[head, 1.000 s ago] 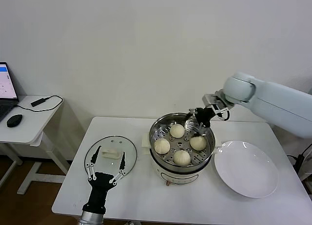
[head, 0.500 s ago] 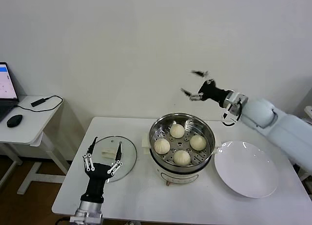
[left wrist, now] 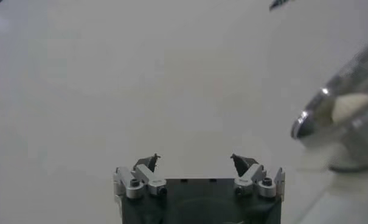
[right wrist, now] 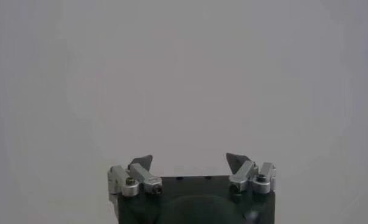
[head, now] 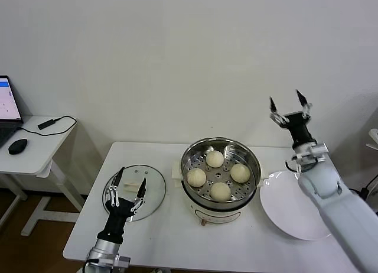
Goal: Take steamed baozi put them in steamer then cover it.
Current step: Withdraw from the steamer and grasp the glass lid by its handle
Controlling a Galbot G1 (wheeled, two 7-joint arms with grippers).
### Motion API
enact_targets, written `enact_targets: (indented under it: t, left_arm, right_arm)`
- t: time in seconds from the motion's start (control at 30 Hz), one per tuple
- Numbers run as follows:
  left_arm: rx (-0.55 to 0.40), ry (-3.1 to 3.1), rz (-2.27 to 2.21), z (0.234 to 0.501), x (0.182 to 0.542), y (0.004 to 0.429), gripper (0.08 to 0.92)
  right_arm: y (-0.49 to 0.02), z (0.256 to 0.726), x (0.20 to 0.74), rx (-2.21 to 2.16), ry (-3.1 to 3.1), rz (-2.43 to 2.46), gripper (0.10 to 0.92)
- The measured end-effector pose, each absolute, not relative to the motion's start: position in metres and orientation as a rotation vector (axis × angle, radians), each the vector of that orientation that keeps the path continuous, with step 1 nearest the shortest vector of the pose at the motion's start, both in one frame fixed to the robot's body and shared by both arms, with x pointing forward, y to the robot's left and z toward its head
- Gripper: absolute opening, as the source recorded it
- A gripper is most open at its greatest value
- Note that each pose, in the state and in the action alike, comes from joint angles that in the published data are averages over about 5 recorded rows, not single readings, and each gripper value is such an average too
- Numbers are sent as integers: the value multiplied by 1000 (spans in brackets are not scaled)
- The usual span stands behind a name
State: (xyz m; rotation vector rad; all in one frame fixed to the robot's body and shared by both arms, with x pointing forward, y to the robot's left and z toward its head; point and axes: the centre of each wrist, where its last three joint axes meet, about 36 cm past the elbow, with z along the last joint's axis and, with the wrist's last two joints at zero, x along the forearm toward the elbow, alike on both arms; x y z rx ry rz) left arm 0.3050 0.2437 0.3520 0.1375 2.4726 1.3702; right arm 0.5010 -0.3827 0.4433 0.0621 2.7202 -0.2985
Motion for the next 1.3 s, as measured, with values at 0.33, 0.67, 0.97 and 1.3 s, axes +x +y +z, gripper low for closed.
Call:
enact_targets:
  t: [0.33,0.67,0.97,1.3]
  left_arm:
    - [261,2258,1818,306,318,270,823]
    - [304,2089,2087,272,338,292,823]
    - [289,2034,2190,259,362,303,823]
    - [264,2005,2248,254,386,308,823]
  right_arm:
    - [-407,371,424,324,2810,-174,823]
    - [-410,329,373,424,2879,-137,823]
    - [-406,309,353,459,2919,-133,823]
    - [-406,299,343,484,2938,-139,823]
